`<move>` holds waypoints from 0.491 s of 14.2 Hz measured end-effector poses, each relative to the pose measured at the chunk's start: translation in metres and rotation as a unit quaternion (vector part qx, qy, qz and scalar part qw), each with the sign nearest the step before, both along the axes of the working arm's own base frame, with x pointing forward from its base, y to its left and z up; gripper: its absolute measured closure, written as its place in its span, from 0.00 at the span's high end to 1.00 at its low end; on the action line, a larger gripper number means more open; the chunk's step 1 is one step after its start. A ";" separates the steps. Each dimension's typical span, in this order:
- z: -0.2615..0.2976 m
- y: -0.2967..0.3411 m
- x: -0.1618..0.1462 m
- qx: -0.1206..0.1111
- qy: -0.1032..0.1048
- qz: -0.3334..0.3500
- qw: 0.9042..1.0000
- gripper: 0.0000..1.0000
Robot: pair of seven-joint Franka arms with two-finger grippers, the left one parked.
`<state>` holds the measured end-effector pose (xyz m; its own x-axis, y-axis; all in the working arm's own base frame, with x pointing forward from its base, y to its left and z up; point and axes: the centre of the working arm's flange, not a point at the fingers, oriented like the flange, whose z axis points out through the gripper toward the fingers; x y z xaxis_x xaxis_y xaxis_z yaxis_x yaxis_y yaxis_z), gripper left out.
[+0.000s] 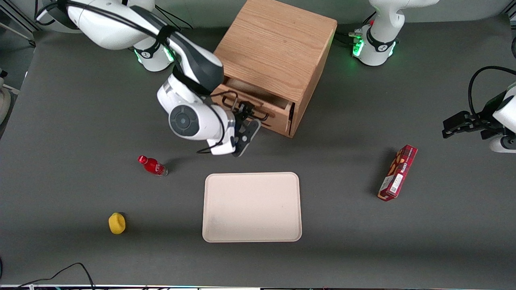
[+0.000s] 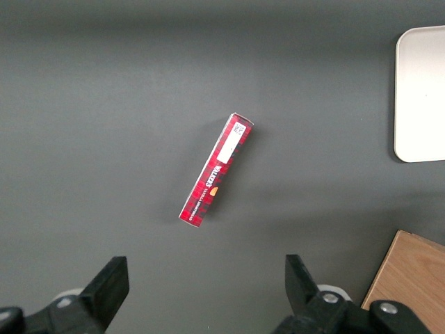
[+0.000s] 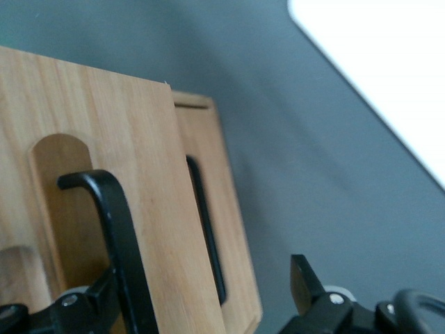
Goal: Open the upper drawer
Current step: 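Pull the upper drawer outward by its handle with the right gripper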
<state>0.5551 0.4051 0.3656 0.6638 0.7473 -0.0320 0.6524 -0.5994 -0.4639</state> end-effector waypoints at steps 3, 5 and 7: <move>-0.005 -0.014 0.022 0.005 -0.001 -0.014 1.000 1.00; -0.004 -0.021 0.032 0.002 0.006 -0.018 1.000 1.00; -0.001 -0.030 0.045 0.003 0.013 -0.023 1.000 1.00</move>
